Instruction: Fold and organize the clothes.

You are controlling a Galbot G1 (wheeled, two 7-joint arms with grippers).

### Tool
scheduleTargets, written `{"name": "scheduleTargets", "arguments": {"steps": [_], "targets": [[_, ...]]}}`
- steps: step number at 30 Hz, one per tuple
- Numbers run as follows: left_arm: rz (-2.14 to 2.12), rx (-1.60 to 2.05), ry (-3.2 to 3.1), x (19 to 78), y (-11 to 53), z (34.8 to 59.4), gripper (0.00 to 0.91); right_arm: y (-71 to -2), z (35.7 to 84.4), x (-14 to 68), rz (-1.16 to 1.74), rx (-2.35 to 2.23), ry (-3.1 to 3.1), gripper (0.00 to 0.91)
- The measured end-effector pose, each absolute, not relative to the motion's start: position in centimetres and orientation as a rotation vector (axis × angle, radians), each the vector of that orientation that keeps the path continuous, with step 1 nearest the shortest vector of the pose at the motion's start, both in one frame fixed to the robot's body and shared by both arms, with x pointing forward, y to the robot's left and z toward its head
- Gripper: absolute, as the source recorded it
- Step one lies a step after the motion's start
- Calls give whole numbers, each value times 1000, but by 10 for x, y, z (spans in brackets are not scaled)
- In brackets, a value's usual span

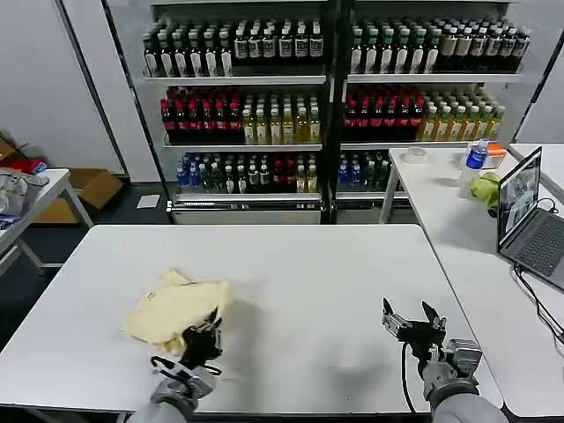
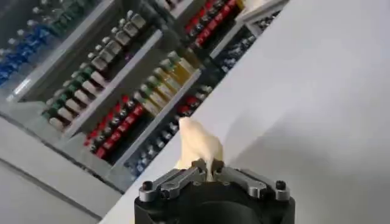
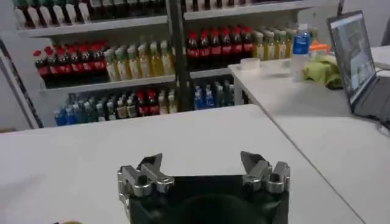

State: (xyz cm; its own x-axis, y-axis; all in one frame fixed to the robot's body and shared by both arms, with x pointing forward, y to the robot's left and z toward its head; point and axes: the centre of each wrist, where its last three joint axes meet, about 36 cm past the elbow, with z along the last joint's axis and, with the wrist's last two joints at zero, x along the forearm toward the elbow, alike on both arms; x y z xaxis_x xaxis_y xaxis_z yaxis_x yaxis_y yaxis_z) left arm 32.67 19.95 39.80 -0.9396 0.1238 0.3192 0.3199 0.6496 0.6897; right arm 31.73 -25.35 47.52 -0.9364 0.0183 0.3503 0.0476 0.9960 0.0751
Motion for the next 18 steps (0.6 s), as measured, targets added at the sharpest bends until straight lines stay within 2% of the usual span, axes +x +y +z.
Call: {"name": "scheduleTargets", "arguments": {"steps": [3,4,5,6,18], "targets": [[-1143,-359,-2638,332,184,393,30,-254,476,318,-115,-43,-2784,907],[-1131,-355,-2645,335,179,392,151,-254,476,319,-115,-40,-2786,907],[-1111,-350,-2653,338,174,391,645,-253,476,319,-115,-36,-2786,907],[-1091,-347,-2662,341,170,391,907,-253,476,319,-116,-31,-2787,907],[-583,-421,-2808,364,152,410,907,-243,476,324,-156,51,-2797,907]]}}
